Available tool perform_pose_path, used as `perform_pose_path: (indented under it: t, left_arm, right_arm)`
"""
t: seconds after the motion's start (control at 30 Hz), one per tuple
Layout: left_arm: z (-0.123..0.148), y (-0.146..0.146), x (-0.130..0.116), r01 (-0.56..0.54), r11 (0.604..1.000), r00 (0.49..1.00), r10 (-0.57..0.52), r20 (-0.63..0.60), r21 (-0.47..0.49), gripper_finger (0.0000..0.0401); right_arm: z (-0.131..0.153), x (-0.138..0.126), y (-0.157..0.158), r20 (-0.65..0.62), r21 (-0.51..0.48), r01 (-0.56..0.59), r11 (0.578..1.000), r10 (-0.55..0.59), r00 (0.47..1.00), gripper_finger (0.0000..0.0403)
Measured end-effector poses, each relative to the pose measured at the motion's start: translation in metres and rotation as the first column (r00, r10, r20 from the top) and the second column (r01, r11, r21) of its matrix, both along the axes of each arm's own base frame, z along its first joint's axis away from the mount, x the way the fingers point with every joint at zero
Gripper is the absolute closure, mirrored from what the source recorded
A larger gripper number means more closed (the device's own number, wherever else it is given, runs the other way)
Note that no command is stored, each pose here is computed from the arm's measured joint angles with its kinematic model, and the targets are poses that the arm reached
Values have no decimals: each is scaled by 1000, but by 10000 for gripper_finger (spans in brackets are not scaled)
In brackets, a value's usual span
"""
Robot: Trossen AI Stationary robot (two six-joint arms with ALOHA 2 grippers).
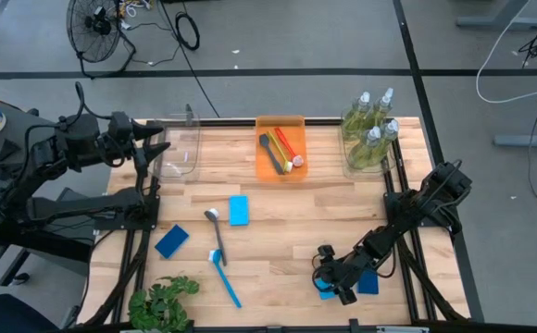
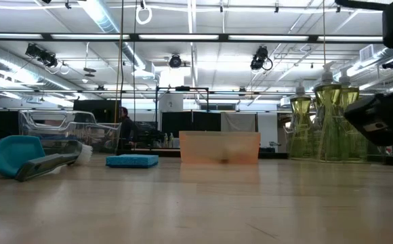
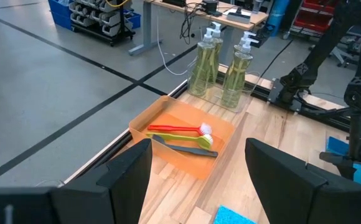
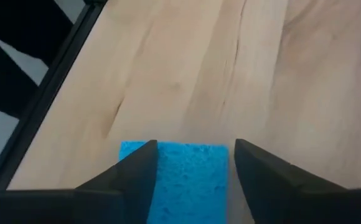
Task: Pick & Place Kitchen Sink Supplies
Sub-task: Put the blue sponge into the left transparent bin
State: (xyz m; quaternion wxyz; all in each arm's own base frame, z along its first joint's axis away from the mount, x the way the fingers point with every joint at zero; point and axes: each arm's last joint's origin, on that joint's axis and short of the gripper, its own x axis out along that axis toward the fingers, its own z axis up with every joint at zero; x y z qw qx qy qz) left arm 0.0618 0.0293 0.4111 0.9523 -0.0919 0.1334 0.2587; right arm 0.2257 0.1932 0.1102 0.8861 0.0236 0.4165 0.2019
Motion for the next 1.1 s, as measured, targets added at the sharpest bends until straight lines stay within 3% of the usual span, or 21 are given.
perform_pose_path:
  t: [0.7, 1.1]
  left_arm:
    - [0, 0, 0, 0, 1000, 1000, 0, 0, 0, 138]
    - [0, 0, 0, 3, 1000, 1000, -3, 1, 0, 138]
  right_arm:
    - [-2, 0, -3, -23, -13, 20, 1000, -20, 1000, 392]
    - [15, 0, -6, -53, 110, 132, 985, -127, 991, 402]
